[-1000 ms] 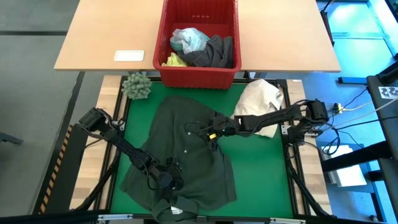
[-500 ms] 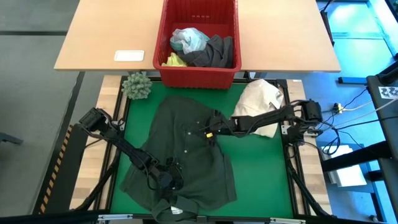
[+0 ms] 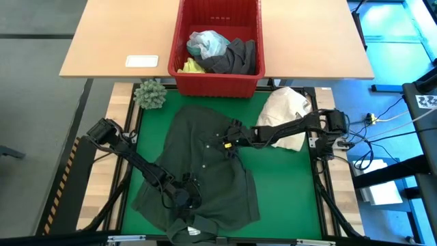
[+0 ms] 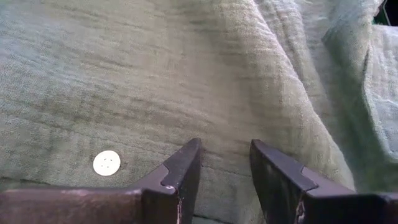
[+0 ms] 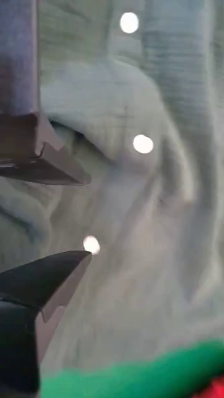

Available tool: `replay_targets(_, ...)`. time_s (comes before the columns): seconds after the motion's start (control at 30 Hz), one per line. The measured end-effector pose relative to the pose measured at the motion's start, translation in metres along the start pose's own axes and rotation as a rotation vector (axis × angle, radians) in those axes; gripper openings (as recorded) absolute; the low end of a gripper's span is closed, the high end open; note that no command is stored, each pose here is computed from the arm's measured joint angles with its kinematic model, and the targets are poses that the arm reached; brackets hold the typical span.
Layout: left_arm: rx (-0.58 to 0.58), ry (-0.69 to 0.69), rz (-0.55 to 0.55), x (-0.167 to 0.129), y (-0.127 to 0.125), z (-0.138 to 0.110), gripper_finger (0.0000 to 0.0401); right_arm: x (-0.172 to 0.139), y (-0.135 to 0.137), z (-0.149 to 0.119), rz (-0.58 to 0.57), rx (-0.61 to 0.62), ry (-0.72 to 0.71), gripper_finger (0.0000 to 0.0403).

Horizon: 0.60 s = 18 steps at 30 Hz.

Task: Fold Laundry from Bin
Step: Fold the dark green polo

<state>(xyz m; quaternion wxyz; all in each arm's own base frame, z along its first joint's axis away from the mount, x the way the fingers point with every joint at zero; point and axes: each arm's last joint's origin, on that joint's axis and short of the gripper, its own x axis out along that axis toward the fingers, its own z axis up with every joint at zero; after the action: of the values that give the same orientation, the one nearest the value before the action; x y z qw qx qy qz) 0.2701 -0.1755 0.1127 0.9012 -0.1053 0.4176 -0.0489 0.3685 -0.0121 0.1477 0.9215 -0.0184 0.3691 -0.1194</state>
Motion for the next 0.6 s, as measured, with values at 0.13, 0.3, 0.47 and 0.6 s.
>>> replay_targets(0.13,0.0,0.0,0.0,0.0,0.0,0.0,0.0135,0.008,0.001,-0.009,-0.02,-0.011,0.046,0.0182)
replay_targets(0.3,0.0,0.001,-0.002,0.0,0.0,0.0,0.0135,0.003,-0.002,-0.019,-0.054,-0.044,0.168,0.0182)
replay_targets(0.47,0.0,0.0,-0.001,0.0,0.0,0.0,0.0135,-0.013,-0.006,-0.023,-0.121,-0.08,0.275,0.0182)
replay_targets(0.6,-0.017,0.0,-0.001,0.0,0.0,0.0,0.0135,-0.032,-0.012,-0.021,-0.181,-0.066,0.319,0.0182)
